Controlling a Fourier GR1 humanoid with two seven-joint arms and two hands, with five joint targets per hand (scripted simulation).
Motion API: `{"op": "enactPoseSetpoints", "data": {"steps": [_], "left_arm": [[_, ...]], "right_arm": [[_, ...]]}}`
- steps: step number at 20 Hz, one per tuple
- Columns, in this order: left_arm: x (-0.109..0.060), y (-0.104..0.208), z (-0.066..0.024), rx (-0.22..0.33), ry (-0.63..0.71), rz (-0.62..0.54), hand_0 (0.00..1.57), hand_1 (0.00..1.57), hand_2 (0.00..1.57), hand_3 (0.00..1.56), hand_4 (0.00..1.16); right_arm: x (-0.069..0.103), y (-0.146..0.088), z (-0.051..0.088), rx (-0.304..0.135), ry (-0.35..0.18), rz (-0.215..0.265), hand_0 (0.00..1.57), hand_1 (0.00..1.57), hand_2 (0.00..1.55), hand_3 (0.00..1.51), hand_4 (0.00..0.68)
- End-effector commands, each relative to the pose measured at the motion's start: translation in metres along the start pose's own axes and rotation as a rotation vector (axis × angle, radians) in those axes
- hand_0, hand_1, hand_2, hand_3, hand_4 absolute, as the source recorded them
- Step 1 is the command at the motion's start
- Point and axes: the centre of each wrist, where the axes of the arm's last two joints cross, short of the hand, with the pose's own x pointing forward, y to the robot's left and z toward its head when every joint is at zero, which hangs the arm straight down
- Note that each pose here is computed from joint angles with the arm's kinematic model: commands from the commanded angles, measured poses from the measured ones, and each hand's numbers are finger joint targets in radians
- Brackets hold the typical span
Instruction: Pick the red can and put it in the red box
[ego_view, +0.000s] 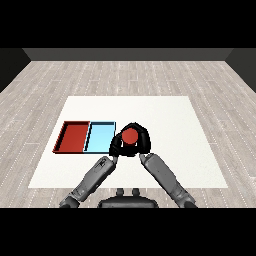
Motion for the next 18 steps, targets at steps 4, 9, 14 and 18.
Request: {"op": "enactPoseSetpoints", "data": {"steps": [4,9,14,18], "left_arm": [[0.005,-0.005,-0.0035,-0.001,-0.011,0.008,1.57,1.57,1.57,1.5,1.13],[0.006,0.002,-0.0053,-0.002,-0.025,-0.01,1.57,1.57,1.57,1.49,1.13],[0.013,-0.003,0.0088,0.003,-0.005,-0.019,1.57,1.57,1.57,1.5,1.13],[0.012,-0.01,-0.0014,-0.006,-0.035,-0.019,1.57,1.57,1.57,1.5,1.14]], "right_arm": [[-0.002,0.004,-0.001,0.083,0.078,0.097,0.0,0.0,0.0,0.0,0.0],[0.01,-0.012,-0.003,0.079,0.051,0.093,0.0,0.0,0.0,0.0,0.0],[-0.002,0.007,-0.003,-0.008,0.037,0.1,0.0,0.0,0.0,0.0,0.0],[0.0,-0.014,0.008,0.004,0.069,0.106,0.0,0.0,0.0,0.0,0.0]]}}
